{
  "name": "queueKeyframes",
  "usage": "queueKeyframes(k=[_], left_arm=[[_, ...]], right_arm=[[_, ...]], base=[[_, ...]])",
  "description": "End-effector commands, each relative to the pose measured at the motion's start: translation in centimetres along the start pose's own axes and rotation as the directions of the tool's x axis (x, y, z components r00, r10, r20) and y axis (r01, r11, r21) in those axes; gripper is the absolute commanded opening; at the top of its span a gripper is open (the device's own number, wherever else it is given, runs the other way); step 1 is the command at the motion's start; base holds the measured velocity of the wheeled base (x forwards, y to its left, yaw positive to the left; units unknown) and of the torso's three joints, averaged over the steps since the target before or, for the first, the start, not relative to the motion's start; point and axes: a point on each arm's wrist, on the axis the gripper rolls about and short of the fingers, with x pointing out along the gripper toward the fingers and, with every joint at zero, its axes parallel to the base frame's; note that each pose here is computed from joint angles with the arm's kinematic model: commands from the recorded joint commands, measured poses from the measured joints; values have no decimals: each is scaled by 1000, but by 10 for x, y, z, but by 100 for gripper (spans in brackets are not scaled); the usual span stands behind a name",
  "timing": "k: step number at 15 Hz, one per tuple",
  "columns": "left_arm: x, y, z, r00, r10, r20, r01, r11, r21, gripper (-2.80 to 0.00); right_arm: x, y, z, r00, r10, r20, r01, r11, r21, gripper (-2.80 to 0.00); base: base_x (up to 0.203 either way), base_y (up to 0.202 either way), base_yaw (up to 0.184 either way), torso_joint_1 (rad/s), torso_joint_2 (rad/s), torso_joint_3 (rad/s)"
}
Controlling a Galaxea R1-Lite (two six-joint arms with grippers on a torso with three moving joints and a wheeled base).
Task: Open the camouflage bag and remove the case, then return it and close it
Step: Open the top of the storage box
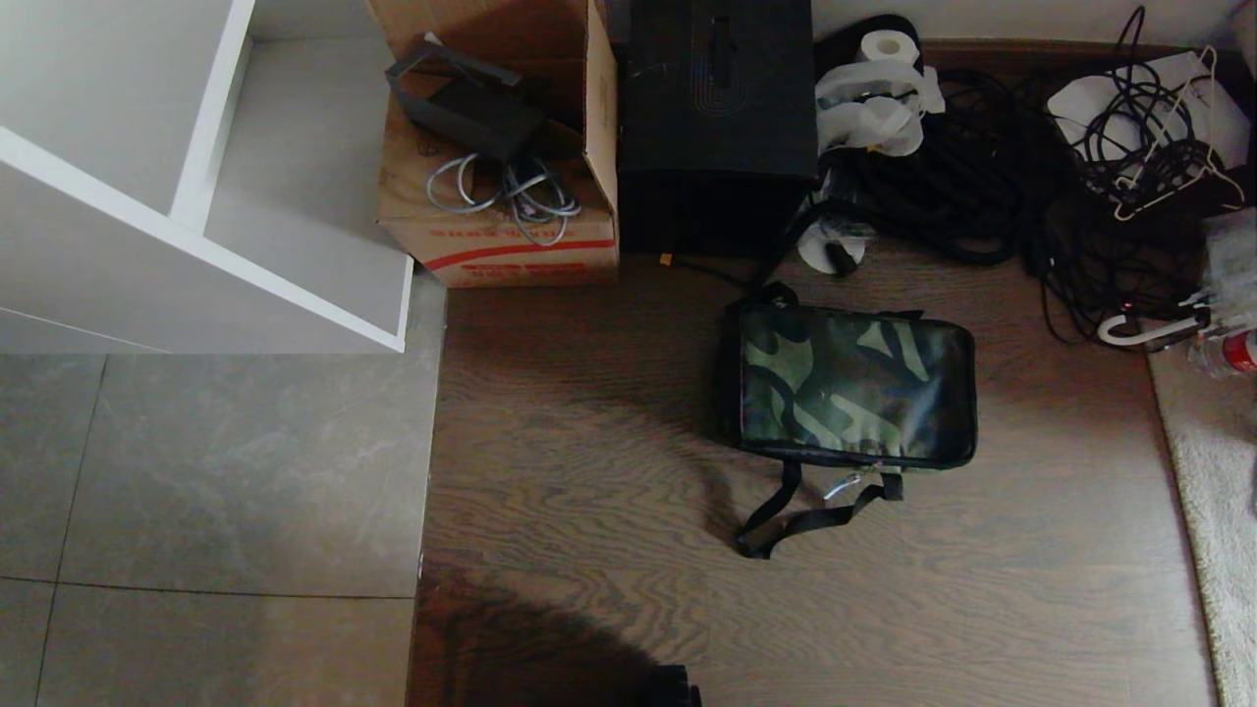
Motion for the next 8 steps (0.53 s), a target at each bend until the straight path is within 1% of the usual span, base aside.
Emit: queueKeyframes(k=[1, 8], left_arm=[[0, 0, 0, 1000, 0, -2, 0, 1000, 0, -280], [0, 0, 0, 1000, 0, 0, 0, 1000, 3, -280]], right_arm=[[0, 0, 1, 1000, -5, 3, 5, 1000, 5, -280], [0, 0, 1, 1000, -2, 6, 2, 1000, -1, -280]], base=[[0, 0, 0, 0, 0, 0], [0, 0, 0, 0, 0, 0]])
